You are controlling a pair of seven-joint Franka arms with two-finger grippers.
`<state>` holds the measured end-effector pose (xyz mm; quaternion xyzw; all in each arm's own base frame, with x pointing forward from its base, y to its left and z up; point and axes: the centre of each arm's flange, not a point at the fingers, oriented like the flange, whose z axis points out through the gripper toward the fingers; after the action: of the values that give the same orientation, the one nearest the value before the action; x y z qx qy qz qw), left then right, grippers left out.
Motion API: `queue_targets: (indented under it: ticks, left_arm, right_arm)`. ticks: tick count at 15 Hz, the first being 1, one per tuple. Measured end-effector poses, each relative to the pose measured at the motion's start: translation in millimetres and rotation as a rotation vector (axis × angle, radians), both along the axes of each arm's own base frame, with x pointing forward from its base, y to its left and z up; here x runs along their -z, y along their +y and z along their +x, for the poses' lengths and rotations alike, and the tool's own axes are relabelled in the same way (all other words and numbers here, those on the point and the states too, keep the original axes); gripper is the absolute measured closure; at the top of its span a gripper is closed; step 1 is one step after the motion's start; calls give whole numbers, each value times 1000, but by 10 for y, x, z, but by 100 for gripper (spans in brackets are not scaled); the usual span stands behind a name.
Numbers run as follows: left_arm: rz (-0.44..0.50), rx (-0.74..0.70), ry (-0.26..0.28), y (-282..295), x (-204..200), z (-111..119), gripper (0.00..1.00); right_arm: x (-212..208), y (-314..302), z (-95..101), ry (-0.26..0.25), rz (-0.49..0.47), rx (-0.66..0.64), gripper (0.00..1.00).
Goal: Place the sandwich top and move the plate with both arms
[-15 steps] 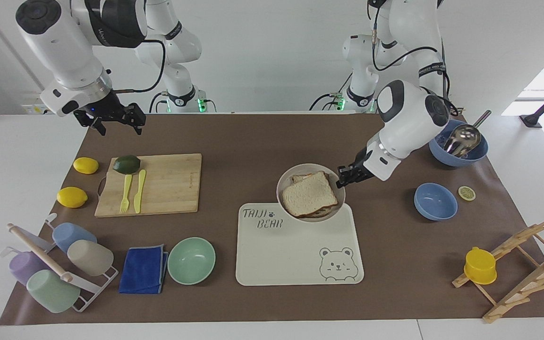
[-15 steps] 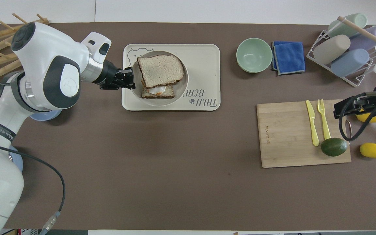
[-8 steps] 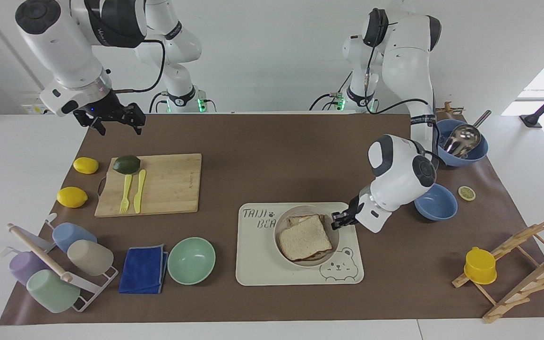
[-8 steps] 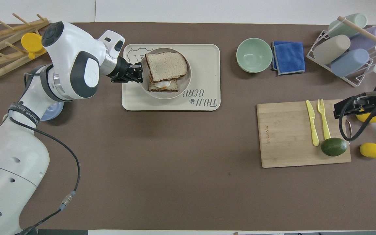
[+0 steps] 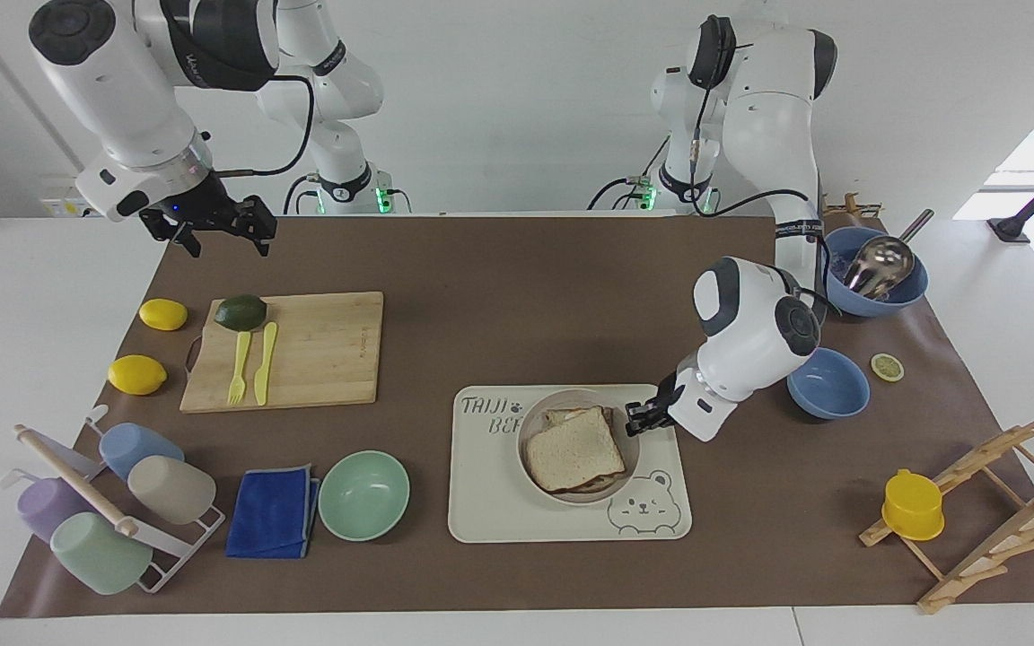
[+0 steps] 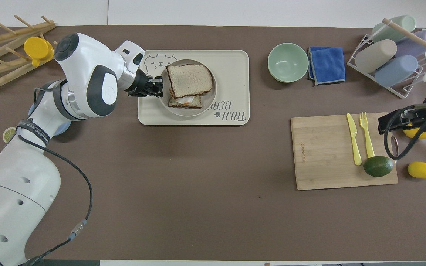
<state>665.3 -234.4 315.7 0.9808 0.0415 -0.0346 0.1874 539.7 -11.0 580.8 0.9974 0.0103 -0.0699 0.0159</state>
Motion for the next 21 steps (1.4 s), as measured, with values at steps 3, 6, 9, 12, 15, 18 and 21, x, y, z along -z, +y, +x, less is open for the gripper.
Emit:
queue_targets:
  ticks: [3, 6, 9, 12, 15, 18, 21]
  left_arm:
    - [1, 13, -5, 7, 18, -5, 96]
    - [0, 18, -10, 10, 4, -3, 80]
    - [2, 21, -18, 19, -33, 1, 49]
    - [41, 40, -24, 182, -150, 71, 15]
    - [99, 29, -52, 675, -533, 258, 0]
    - [127, -3, -96, 1142, -1199, 257, 0]
    - [179, -8, -104, 1463, -1872, 31, 0]
  right_arm:
    - [0, 0, 0, 0, 0, 0, 0]
    - [0, 0, 0, 0, 0, 0, 0]
    - [0, 0, 0, 0, 0, 0, 0]
    - [0, 0, 0, 0, 0, 0, 0]
    - [0, 0, 0, 0, 0, 0, 0]
    - [0, 0, 0, 0, 0, 0, 0]
    - [0, 0, 0, 0, 0, 0, 0]
